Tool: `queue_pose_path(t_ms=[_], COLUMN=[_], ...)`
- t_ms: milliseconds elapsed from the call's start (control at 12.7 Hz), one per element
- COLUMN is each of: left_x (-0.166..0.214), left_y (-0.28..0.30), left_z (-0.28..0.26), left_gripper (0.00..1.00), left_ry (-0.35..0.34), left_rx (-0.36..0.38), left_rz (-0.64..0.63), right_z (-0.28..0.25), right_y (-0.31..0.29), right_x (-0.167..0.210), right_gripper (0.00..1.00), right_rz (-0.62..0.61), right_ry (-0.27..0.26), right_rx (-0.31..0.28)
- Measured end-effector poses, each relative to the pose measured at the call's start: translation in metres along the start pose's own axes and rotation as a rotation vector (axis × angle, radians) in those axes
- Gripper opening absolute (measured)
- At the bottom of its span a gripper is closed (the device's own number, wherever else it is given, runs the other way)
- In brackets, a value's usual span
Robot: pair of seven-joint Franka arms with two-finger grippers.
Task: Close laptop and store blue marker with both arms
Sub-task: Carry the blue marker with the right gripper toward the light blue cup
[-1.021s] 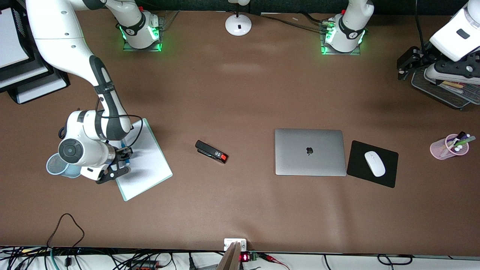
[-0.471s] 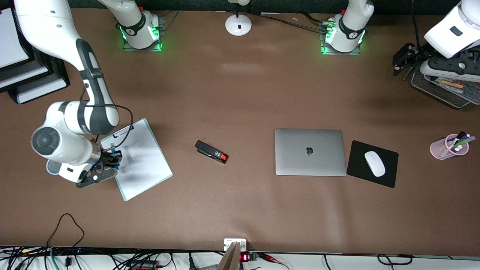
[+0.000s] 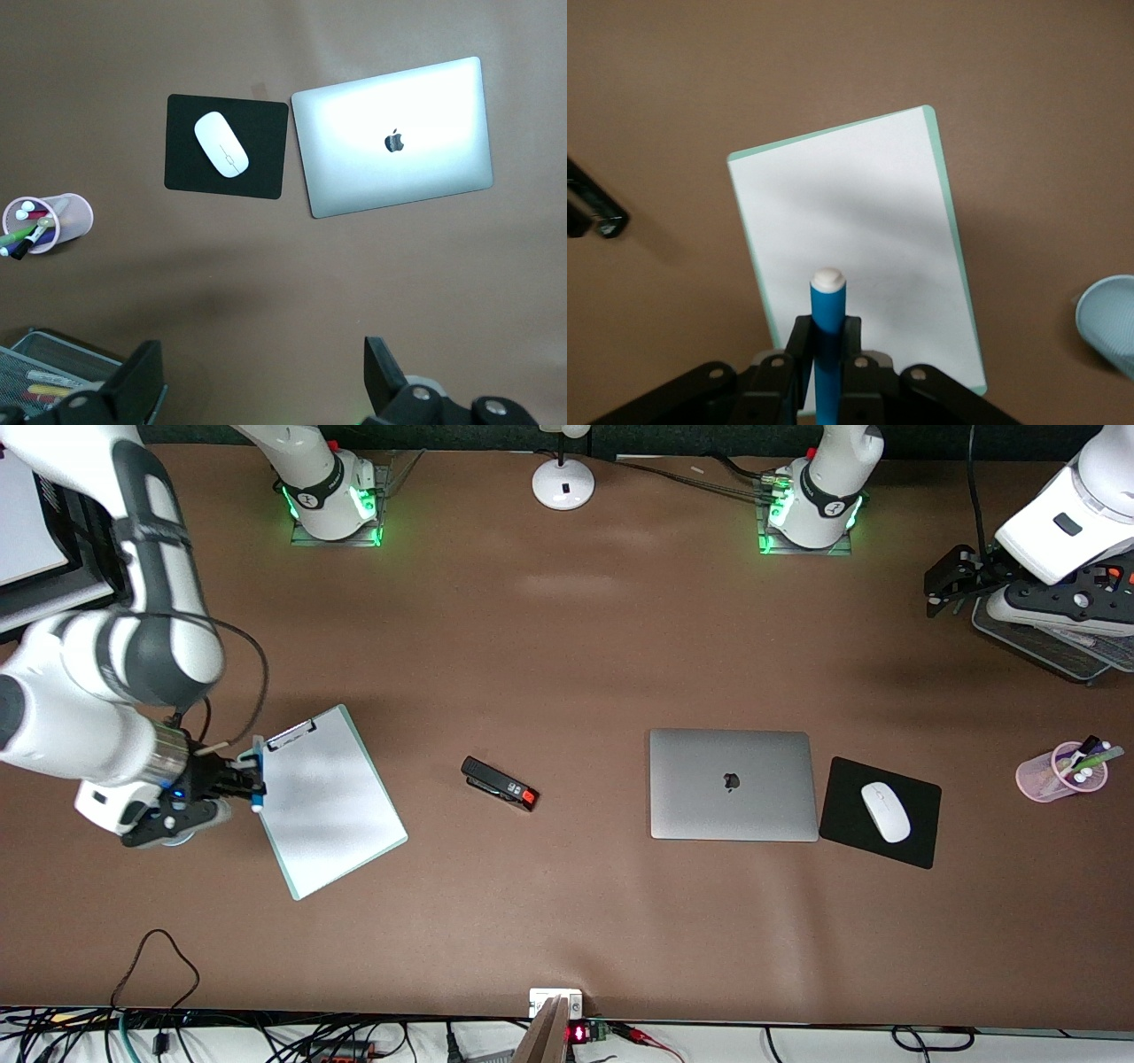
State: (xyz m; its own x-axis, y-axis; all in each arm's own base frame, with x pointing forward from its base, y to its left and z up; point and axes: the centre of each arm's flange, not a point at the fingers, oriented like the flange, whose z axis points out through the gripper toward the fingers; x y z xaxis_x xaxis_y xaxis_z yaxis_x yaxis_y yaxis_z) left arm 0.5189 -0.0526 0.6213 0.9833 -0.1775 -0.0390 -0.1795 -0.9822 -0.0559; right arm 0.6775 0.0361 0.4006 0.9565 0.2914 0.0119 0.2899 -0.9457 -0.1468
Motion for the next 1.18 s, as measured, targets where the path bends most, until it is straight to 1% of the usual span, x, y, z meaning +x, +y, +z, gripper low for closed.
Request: queue_pose_path(t_ms=[157,314,471,707,942,1021,1099,1178], left_x=[0.000,0.000,0.000,0.001,0.002,0.002,0.002,0.002], left_y=[0.000,-0.005,-0.005,-0.005,-0.004,-0.004,-0.004,-0.004], left_z=[0.000,0.000,0.000,0.000,-0.001,-0.001,-0.001,-0.001], left_gripper=[1.00,1.00,1.00,1.00,1.00,1.00,1.00,1.00], left_ry=[0.005,0.006,0.007,0.011,0.021,0.022,0.022,0.022], left_rx=[-0.037,-0.048,-0.049,-0.048,-0.047,-0.047,-0.047,-0.047], left_rz=[-0.007,-0.018,-0.019,-0.018,-0.016,-0.016,-0.016,-0.019], right_z=[-0.029,-0.050,-0.058,-0.066,-0.075,-0.078,-0.081,-0.087], right_y=[0.002,0.009,0.017,0.031,0.059,0.068,0.078,0.086], right_x=[-0.006,-0.010,-0.015,-0.025,-0.039,-0.044,-0.047,-0.049], right_gripper=[0.17,0.17,0.17,0.17,0.17,0.17,0.17,0.17], right_rz=[0.036,0.071,0.098,0.147,0.199,0.213,0.222,0.224], right_ry=[-0.008,-0.012,-0.010,-0.013,0.004,0.011,0.022,0.030], right_rx=[0.098,0.202,0.279,0.435,0.579,0.616,0.630,0.626])
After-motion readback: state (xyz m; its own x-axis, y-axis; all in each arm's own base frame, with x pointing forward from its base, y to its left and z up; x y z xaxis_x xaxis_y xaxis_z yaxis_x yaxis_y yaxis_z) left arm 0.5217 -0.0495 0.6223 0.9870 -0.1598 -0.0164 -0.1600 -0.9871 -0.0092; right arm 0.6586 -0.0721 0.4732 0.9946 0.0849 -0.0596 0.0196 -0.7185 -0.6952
